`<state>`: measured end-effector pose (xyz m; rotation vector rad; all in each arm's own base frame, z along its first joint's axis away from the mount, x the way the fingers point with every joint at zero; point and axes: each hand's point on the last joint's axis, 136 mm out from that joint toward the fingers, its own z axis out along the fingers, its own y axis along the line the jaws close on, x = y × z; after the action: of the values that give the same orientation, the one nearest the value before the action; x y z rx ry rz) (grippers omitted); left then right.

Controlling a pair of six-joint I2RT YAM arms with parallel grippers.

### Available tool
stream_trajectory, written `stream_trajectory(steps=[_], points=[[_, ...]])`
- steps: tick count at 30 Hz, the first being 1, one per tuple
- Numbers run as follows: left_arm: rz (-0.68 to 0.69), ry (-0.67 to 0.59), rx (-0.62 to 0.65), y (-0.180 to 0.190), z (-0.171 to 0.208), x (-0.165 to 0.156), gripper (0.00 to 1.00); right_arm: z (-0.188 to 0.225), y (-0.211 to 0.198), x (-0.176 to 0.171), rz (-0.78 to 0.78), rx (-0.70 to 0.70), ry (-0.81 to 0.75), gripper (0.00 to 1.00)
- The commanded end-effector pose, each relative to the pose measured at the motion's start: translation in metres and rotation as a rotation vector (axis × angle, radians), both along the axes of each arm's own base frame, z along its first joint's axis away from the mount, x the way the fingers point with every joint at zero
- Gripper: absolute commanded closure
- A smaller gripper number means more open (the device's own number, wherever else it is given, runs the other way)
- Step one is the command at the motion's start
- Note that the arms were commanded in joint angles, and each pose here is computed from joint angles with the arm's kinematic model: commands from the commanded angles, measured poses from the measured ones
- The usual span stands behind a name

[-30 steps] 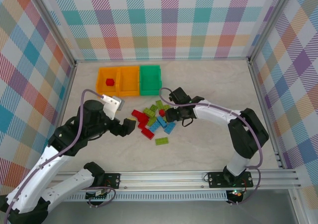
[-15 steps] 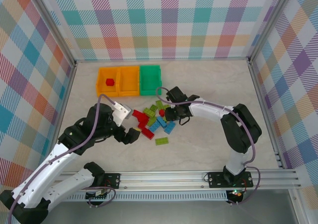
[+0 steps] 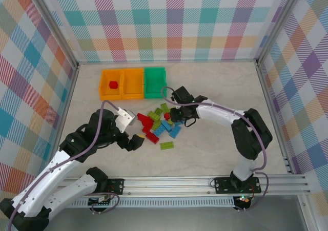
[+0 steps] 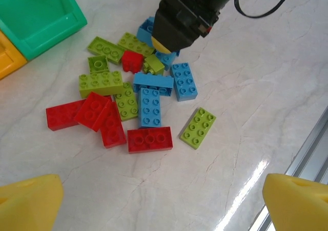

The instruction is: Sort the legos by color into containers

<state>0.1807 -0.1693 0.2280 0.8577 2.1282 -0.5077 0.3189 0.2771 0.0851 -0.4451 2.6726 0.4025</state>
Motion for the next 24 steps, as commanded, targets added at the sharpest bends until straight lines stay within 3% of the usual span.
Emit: stream_trajectory(steps=[1, 5, 9, 17, 22, 24], points=[[-0.038, -0.077, -0.034, -0.004, 0.011, -0.001, 0.00, 0.074, 0.025, 0.015, 0.056, 0.086, -0.183, 0.76], [0.118, -0.128, -0.026, 0.016, 0.015, 0.019, 0.00, 0.107, 0.061, 0.045, 0.106, 0.130, -0.271, 0.77], [0.285, -0.141, 0.011, 0.042, 0.013, 0.036, 0.00, 0.114, 0.088, 0.096, 0.123, 0.074, -0.371, 0.77], [0.355, -0.149, 0.005, 0.055, 0.010, 0.038, 0.00, 0.075, 0.122, 0.173, 0.080, -0.022, -0.399, 0.77], [0.374, -0.155, 0.022, 0.059, 0.009, 0.041, 0.00, 0.051, 0.127, 0.197, 0.075, -0.068, -0.376, 0.75], [0.374, -0.153, 0.026, 0.059, 0.008, 0.042, 0.00, 0.040, 0.126, 0.198, 0.072, -0.073, -0.342, 0.70]])
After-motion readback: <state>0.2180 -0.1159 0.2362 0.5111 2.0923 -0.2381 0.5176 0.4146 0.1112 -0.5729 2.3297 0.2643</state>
